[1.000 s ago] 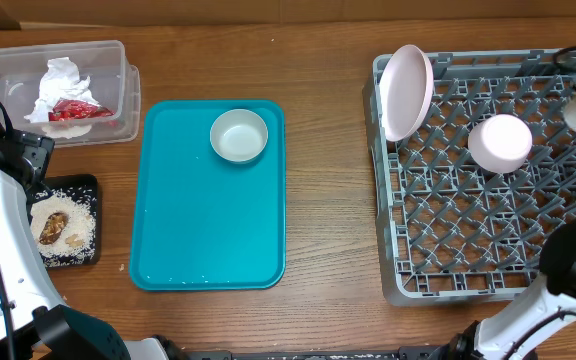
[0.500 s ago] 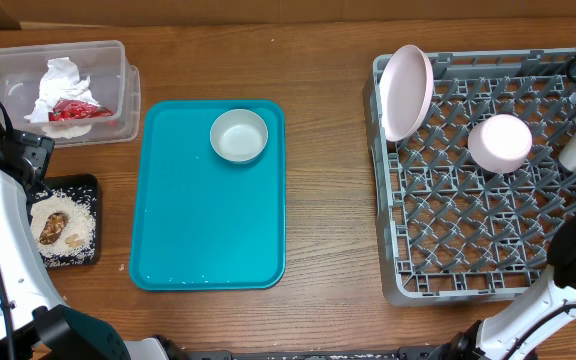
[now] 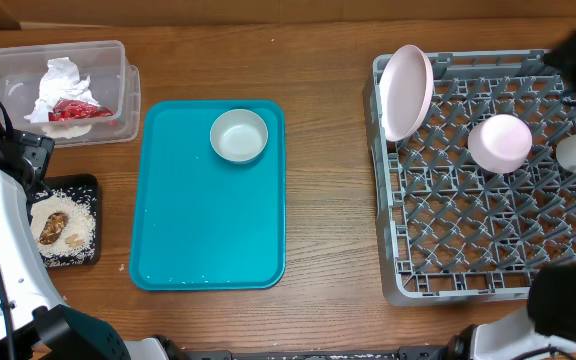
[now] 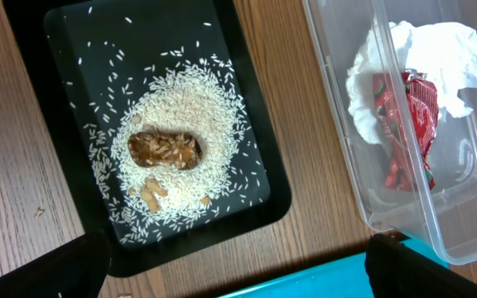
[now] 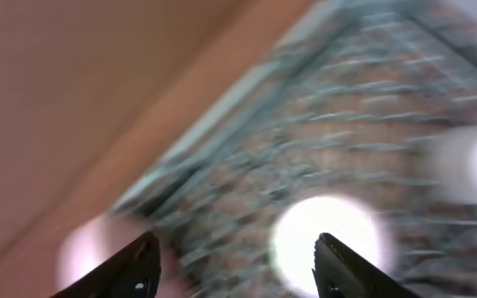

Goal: Sort waste into correct bins and load items into the dishwasher
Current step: 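Place the white cup upside down at the rack's right edge, then move the right gripper back to the white saucer on the tray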

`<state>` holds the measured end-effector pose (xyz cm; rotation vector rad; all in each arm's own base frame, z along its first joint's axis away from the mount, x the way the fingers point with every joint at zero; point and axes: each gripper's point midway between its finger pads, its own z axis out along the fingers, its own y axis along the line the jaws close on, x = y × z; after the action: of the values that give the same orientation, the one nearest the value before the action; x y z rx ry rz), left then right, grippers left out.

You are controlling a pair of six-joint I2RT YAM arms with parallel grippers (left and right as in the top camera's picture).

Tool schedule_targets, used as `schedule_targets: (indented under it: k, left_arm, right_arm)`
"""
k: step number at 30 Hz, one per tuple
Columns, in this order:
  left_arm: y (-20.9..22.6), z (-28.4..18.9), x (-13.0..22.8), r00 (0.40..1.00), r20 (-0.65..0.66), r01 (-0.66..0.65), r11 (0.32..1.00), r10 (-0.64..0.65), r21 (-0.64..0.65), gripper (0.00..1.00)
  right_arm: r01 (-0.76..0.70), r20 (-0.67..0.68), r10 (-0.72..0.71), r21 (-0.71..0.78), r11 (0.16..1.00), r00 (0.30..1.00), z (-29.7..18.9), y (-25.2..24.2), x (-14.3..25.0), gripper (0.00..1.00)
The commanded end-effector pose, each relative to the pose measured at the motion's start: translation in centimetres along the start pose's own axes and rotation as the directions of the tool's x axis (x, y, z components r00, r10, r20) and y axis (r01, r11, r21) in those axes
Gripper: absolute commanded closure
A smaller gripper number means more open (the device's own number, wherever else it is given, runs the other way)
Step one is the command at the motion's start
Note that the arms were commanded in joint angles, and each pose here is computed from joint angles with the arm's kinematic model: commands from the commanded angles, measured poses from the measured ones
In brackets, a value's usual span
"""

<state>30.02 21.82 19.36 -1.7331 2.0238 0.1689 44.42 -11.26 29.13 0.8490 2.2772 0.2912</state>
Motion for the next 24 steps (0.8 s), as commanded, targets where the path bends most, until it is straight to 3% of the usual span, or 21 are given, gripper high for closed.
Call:
schedule_targets:
  k: [1,5,10,13,17,24]
  left_arm:
    - [0.1,0.2,-0.1,1.000,0.007,0.010,1.000,-0.010,-0.011,0.00]
    - [0.1,0.2,-0.1,1.000,0.007,0.010,1.000,-0.010,-0.011,0.00]
    - [0.1,0.2,-0.1,1.000,0.007,0.010,1.000,-0.010,-0.011,0.00]
    - [0.1,0.2,-0.1,1.000,0.007,0.010,1.000,-0.010,-0.011,0.00]
    - [0.1,0.2,-0.1,1.000,0.007,0.010,1.000,-0.010,-0.012,0.00]
    - [0.1,0.2,-0.1,1.000,0.007,0.010,1.000,-0.010,-0.012,0.00]
  right_arm:
    - [0.134,-0.074,-0.165,-0.311,0.941,0.984,-2.3,10.8,5.1,0.37]
    - [0.341,-0.038,-0.399,-0.450,0.825,0.916,-2.7,19.9,11.9,0.32]
    - [0.559,0.036,-0.615,-0.460,0.690,0.788,-0.7,27.5,21.7,0.27]
    - [0.635,0.039,-0.691,-0.433,0.640,0.722,1.6,29.9,27.7,0.23]
    - [0.748,0.052,-0.813,-0.427,0.508,0.581,5.3,31.8,36.1,0.21]
    - [0.786,0.036,-0.871,-0.451,0.423,0.490,9.2,32.5,45.5,0.21]
